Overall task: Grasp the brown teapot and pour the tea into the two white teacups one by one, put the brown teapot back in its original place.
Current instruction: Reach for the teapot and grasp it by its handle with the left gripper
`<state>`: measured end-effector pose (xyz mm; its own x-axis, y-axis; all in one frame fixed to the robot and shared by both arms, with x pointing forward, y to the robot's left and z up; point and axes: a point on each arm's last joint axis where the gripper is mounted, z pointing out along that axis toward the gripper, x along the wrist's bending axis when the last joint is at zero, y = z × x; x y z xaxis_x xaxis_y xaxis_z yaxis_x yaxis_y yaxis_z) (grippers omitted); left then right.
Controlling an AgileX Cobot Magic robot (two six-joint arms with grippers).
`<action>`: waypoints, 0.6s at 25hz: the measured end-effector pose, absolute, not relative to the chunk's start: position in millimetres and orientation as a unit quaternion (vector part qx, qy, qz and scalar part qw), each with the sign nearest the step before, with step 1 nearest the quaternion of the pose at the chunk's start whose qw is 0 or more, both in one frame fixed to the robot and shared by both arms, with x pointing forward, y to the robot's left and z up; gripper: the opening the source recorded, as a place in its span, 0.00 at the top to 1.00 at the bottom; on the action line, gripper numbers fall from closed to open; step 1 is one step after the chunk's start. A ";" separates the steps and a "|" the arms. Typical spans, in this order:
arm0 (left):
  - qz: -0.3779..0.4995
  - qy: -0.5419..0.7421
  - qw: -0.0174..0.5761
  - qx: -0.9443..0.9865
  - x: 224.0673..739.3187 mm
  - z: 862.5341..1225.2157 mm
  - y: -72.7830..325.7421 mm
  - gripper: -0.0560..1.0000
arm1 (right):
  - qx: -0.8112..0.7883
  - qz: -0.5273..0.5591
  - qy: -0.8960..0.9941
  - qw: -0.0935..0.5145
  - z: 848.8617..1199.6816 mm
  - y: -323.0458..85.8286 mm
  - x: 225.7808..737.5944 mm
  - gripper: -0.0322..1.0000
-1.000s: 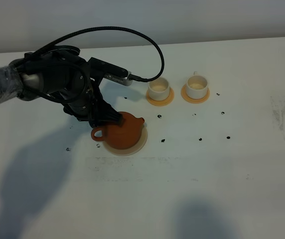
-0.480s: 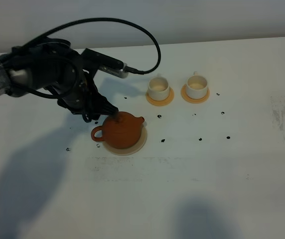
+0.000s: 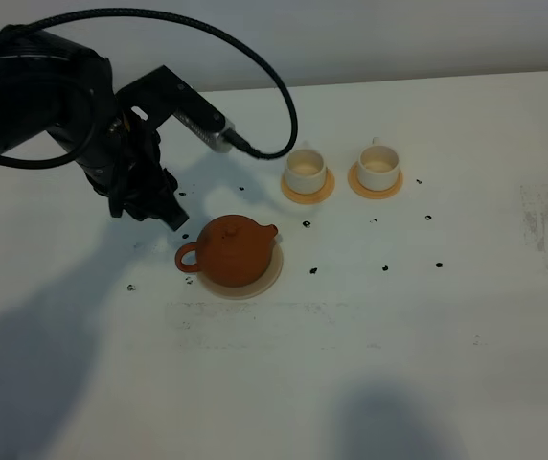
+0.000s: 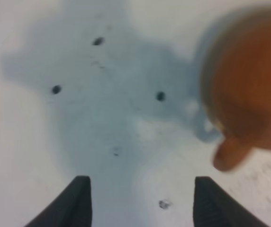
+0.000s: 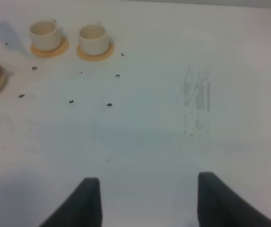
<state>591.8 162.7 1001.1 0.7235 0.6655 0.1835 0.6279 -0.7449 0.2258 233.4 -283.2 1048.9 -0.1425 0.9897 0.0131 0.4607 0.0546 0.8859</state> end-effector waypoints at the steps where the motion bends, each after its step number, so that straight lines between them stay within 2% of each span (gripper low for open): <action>1: 0.114 0.327 0.072 0.935 590.4 1000.8 164.6 0.49 | 0.563 0.395 0.644 0.335 1048.9 -283.2 233.4 0.52; 8: 0.073 0.270 0.087 0.956 593.4 994.3 178.0 0.49 | 0.563 0.395 0.644 0.335 1048.9 -283.2 233.4 0.52; 15: 0.046 0.193 0.109 0.974 602.2 962.8 167.5 0.49 | 0.563 0.395 0.644 0.335 1048.9 -283.2 233.4 0.52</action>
<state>602.2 167.5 962.8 0.9216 0.3852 0.0469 0.3652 -0.9019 0.2308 233.4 -283.2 1048.9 -0.1425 0.9897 0.0131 0.4607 0.0546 0.8859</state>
